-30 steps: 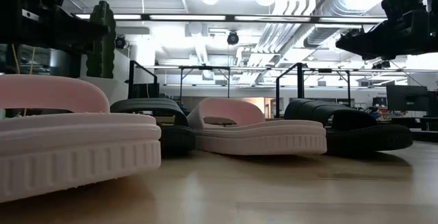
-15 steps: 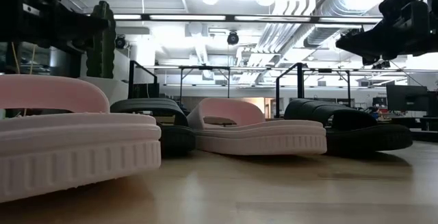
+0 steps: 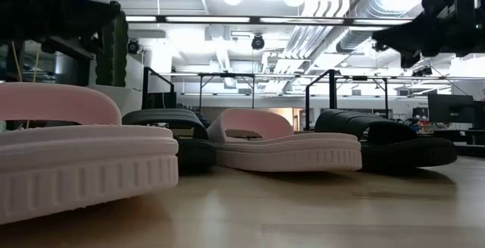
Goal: Pick and place slides into the shelf
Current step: Put the right black slides on the shelf
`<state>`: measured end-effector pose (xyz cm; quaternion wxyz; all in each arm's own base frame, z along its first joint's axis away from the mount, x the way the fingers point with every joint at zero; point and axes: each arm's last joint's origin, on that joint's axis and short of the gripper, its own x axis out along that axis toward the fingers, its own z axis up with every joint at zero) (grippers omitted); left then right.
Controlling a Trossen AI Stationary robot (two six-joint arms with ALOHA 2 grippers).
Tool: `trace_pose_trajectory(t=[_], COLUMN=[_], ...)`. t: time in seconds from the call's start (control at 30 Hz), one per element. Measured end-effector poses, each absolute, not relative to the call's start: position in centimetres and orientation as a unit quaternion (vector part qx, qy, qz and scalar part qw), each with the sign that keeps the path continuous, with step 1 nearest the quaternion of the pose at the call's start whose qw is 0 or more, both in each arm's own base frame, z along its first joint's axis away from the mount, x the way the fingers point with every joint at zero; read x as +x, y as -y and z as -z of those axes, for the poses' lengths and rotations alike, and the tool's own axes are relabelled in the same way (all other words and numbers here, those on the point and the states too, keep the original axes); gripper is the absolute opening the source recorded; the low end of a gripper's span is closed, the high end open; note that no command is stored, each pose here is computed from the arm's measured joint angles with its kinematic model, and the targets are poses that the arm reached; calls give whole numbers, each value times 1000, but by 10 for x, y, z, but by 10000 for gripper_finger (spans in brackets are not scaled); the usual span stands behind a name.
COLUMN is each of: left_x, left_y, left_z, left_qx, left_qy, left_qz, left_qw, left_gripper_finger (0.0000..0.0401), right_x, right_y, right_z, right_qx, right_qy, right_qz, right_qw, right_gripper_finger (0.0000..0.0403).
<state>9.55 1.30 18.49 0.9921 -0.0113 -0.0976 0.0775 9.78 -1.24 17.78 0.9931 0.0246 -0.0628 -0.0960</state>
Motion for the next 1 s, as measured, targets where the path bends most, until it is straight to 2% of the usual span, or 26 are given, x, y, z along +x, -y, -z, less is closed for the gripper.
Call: trace_pose_trajectory(t=[0.23,0.53,0.7,1.0], left_x=[94,95,88,65], left_y=[-13,-13,-13,-11], left_z=[-193,-189,-209,-265], left_qx=[-11,-26,-28,-37], left_qy=[138,112,104,91], left_qz=[-76,-73,-86,-113], left_qw=[987,991,991,989], left_gripper_finger=[1,1,1,1], right_x=[97,97,90,67], right_y=[12,11,10,8], right_z=[-181,-183,-211,-263], right_qx=[13,36,47,46], right_qy=[79,77,113,111], right_qz=[97,75,64,64], right_qw=[992,994,990,991], right_gripper_finger=[0,0,0,0])
